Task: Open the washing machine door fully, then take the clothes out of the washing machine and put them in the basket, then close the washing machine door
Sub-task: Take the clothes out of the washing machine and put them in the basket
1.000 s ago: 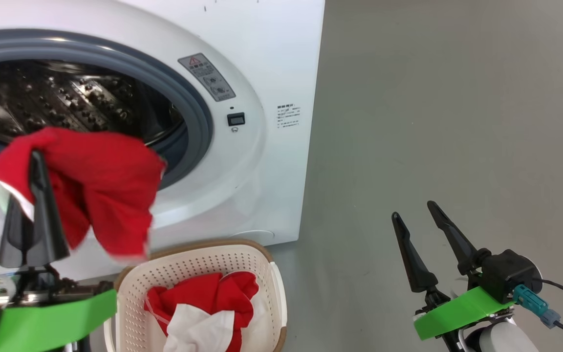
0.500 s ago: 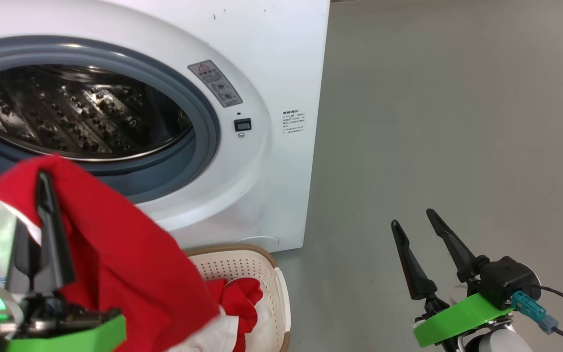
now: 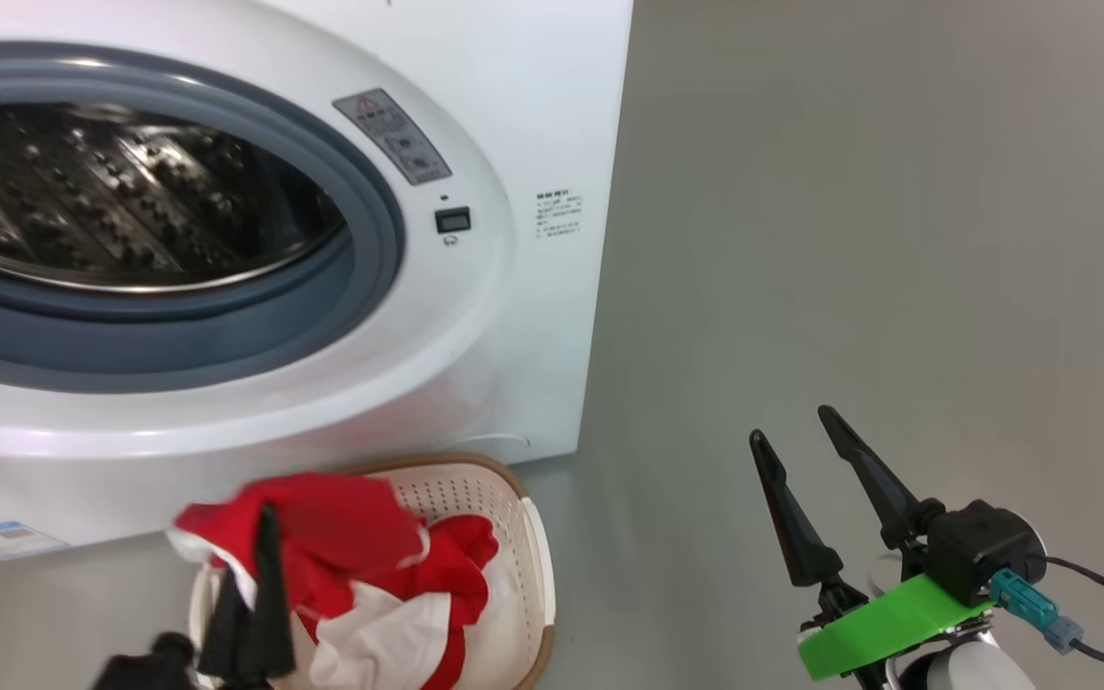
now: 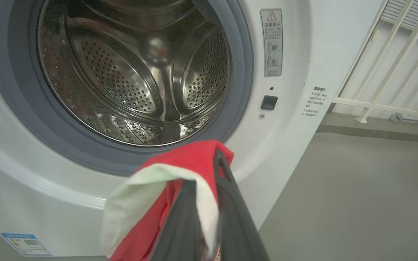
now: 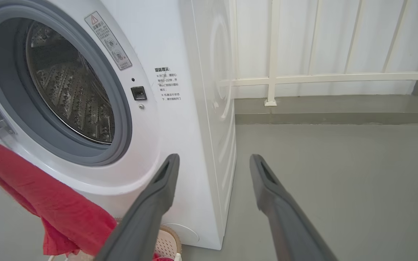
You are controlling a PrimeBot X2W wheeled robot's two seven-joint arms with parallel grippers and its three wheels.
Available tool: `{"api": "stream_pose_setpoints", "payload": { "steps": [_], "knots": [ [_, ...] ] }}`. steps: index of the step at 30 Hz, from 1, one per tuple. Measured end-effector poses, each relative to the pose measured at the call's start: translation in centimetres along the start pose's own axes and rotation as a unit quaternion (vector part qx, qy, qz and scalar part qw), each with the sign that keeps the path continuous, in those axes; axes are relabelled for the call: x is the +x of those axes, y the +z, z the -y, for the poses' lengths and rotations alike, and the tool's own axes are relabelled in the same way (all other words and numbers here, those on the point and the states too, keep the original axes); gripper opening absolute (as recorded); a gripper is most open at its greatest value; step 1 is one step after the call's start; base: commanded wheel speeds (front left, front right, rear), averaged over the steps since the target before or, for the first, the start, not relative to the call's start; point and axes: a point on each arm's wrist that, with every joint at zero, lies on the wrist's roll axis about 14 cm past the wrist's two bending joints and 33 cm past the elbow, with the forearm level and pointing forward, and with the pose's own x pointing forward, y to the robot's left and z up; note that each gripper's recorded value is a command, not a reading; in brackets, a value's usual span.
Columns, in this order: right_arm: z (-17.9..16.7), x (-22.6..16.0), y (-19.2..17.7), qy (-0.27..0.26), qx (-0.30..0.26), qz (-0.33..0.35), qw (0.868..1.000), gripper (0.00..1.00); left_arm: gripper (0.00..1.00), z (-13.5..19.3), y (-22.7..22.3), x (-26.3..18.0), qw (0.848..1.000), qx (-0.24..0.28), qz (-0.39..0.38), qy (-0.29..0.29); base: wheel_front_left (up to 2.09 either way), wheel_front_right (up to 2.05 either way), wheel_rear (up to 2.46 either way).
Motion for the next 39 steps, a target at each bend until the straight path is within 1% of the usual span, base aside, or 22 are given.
{"api": "stream_pose_setpoints", "payload": {
  "steps": [5,11,20,30,35,39],
  "knots": [
    [0.3,0.9,-0.3,-0.001,-0.001,-0.004,1.000,1.00,0.00,0.2,-5.6,0.0,0.997,-0.005,-0.078,-0.016,0.00,0.00,0.00],
    [1.0,2.2,-0.6,-0.007,-0.005,-0.005,1.000,1.00,0.00,0.6,-9.9,1.5,0.991,-0.018,-0.131,-0.024,0.00,0.00,0.00],
    [2.4,4.2,-1.9,-0.017,-0.010,-0.017,1.000,1.00,0.00,0.0,-15.9,3.9,0.979,-0.022,-0.201,-0.017,0.00,0.00,0.00],
    [3.9,5.4,-3.5,-0.032,-0.012,-0.035,0.999,1.00,0.00,-1.4,-23.1,2.0,0.951,-0.028,-0.307,0.000,0.00,0.00,0.00],
    [4.2,5.5,-4.0,-0.035,-0.013,-0.041,0.998,1.00,0.00,-1.7,-25.2,0.6,0.937,-0.043,-0.346,0.011,0.00,0.00,0.00],
    [3.9,5.7,-3.9,-0.031,-0.012,-0.038,0.999,1.00,0.00,-1.9,-25.7,-0.1,0.931,-0.047,-0.360,0.018,0.00,0.00,0.00]
  ]
}}
